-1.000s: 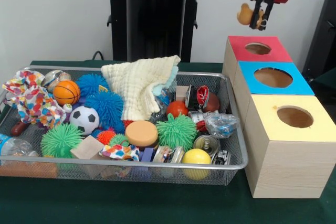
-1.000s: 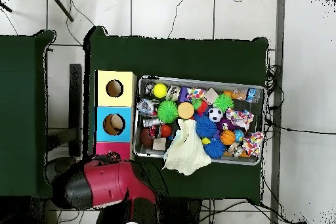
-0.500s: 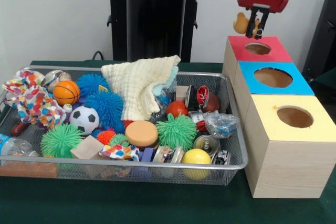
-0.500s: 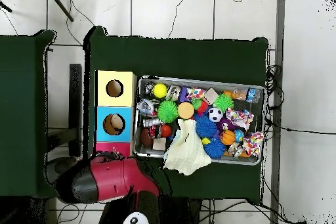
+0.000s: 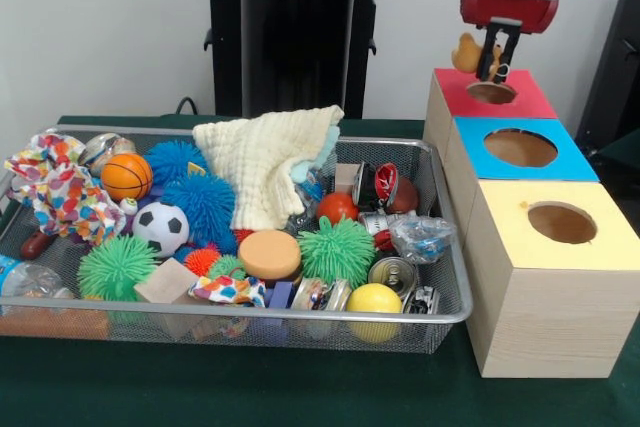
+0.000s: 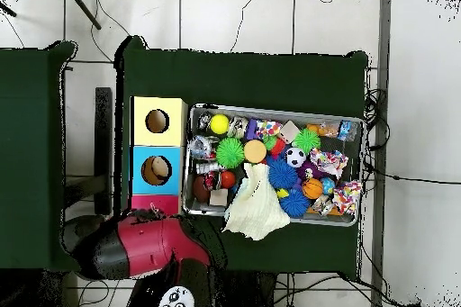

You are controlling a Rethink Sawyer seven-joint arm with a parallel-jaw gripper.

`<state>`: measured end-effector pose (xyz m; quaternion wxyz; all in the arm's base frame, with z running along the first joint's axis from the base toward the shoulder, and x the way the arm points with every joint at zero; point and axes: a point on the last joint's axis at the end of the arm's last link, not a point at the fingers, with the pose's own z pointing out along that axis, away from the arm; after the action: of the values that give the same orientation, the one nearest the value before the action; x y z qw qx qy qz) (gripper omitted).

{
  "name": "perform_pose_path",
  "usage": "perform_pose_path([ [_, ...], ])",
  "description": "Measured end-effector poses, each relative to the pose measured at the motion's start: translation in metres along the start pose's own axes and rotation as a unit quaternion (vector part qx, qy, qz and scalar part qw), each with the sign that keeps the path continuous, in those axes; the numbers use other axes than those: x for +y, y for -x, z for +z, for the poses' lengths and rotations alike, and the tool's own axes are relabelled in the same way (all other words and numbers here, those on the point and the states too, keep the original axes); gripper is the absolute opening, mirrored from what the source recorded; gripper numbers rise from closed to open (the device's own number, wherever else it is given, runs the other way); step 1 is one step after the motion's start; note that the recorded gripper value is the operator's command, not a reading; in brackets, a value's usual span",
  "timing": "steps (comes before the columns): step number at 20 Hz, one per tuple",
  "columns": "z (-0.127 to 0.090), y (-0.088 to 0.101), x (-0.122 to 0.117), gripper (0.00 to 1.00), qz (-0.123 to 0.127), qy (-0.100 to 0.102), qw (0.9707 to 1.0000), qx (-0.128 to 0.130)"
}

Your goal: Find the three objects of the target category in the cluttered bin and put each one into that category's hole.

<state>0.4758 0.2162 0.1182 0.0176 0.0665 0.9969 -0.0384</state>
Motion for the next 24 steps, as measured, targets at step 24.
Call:
perform_pose_path([
  [24,0.016,-0.013,0.026,0.00,-0.028,-0.003,0.9996,0.009],
])
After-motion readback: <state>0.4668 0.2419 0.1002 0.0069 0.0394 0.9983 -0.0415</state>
